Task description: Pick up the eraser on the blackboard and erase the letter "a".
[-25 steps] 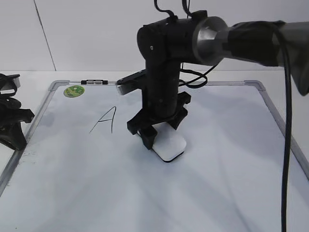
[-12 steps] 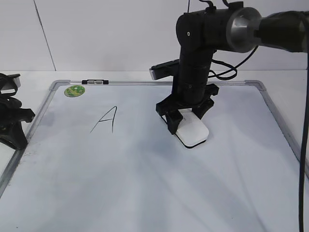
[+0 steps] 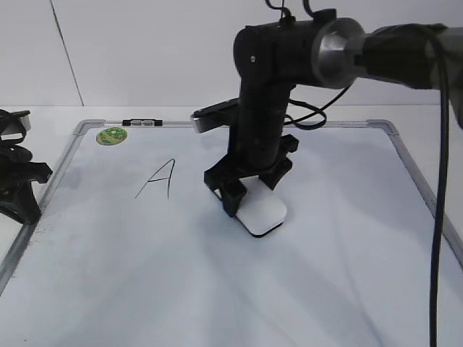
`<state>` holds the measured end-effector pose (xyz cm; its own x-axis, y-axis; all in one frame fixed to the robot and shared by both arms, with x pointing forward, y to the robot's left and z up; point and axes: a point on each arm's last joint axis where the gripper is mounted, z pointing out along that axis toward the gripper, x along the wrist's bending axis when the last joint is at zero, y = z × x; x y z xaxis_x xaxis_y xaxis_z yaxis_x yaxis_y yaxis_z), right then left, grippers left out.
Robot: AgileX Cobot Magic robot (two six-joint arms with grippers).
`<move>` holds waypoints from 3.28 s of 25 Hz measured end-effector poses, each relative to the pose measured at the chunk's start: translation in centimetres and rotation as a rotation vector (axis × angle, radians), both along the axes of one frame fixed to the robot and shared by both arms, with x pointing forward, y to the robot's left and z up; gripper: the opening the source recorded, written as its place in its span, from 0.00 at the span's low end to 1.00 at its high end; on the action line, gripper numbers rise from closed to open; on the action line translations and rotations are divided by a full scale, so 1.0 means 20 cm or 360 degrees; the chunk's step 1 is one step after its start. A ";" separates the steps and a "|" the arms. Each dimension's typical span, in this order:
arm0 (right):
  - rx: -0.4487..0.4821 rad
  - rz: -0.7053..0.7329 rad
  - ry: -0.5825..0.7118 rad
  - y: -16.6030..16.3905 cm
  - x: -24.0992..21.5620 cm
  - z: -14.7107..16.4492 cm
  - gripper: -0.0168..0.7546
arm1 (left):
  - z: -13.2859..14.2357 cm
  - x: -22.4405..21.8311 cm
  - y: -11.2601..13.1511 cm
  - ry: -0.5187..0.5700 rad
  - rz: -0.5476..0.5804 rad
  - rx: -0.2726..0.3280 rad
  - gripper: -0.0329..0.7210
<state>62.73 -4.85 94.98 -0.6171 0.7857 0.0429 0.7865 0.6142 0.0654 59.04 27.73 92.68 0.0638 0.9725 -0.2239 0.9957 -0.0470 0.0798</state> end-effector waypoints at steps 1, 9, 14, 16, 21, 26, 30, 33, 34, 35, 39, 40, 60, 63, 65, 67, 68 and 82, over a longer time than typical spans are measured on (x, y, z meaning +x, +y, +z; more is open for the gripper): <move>0.0005 0.0036 0.0003 0.05 -0.03 0.00 0.76 | 0.00 0.00 0.00 0.0000 0.0000 0.0000 0.10; 0.0061 0.0230 0.0001 0.29 -0.18 0.02 0.76 | 0.00 0.00 0.00 0.0000 0.0000 0.0000 0.10; 0.0161 0.0243 -0.0140 0.32 -0.16 0.19 0.76 | 0.00 0.00 0.00 0.0000 0.0000 0.0000 0.10; 0.0141 0.0254 -0.0197 0.30 -0.15 0.23 0.76 | 0.00 0.00 0.00 0.0000 0.0000 0.0000 0.10; 0.0099 0.0215 -0.0232 0.24 -0.10 0.24 0.76 | 0.00 0.00 0.00 -0.0003 0.0001 0.0000 0.10; 0.0091 0.0107 -0.0235 0.11 0.00 0.24 0.76 | 0.00 0.00 0.00 -0.0003 0.0001 0.0000 0.10; 0.0066 -0.0006 -0.0248 -0.04 0.09 0.24 0.76 | 0.00 0.00 0.00 -0.0003 0.0001 0.0000 0.10; 0.0049 -0.0120 -0.0255 -0.18 0.17 0.24 0.76 | 0.00 0.00 0.00 -0.0003 0.0001 0.0000 0.10; 0.0047 -0.0153 -0.0255 -0.22 0.19 0.24 0.76 | 0.00 0.00 0.00 -0.0003 0.0001 0.0000 0.10; 0.0044 -0.0188 -0.0256 -0.27 0.21 0.24 0.76 | 0.00 0.00 0.00 -0.0003 0.0001 0.0000 0.10; 0.0023 -0.0324 -0.0262 -0.46 0.29 0.24 0.76 | 0.00 0.00 0.00 -0.0003 0.0001 0.0000 0.10; 0.0018 -0.0351 -0.0264 -0.50 0.30 0.24 0.76 | 0.00 0.00 0.00 -0.0003 0.0001 0.0000 0.10; -0.0139 -0.0652 -0.0096 -0.96 0.25 0.15 0.76 | 0.00 0.00 0.00 -0.0006 0.0000 0.0003 0.10; -0.0130 -0.0685 -0.0100 -0.98 0.22 0.19 0.76 | 0.00 0.00 0.00 -0.0006 0.0000 0.0003 0.10; -0.0129 -0.0696 -0.0101 -0.99 0.20 0.21 0.76 | 0.00 0.00 0.00 -0.0006 0.0000 0.0003 0.10; -0.0130 -0.0702 -0.0098 -1.00 0.17 0.23 0.76 | 0.00 0.00 0.00 -0.0006 0.0000 0.0003 0.10; -0.0129 -0.0706 -0.0100 -1.00 0.15 0.24 0.76 | 0.00 0.00 0.00 -0.0006 0.0000 0.0003 0.10; -0.0070 -0.0822 0.0030 -1.03 0.02 0.22 0.76 | 0.00 0.00 0.00 -0.0007 0.0000 0.0003 0.10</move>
<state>63.05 -25.39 99.46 -0.1480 0.9889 0.0102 0.9886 0.1476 0.0311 59.08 27.75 92.68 0.0648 0.9730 -0.2215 0.9954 -0.0472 0.0838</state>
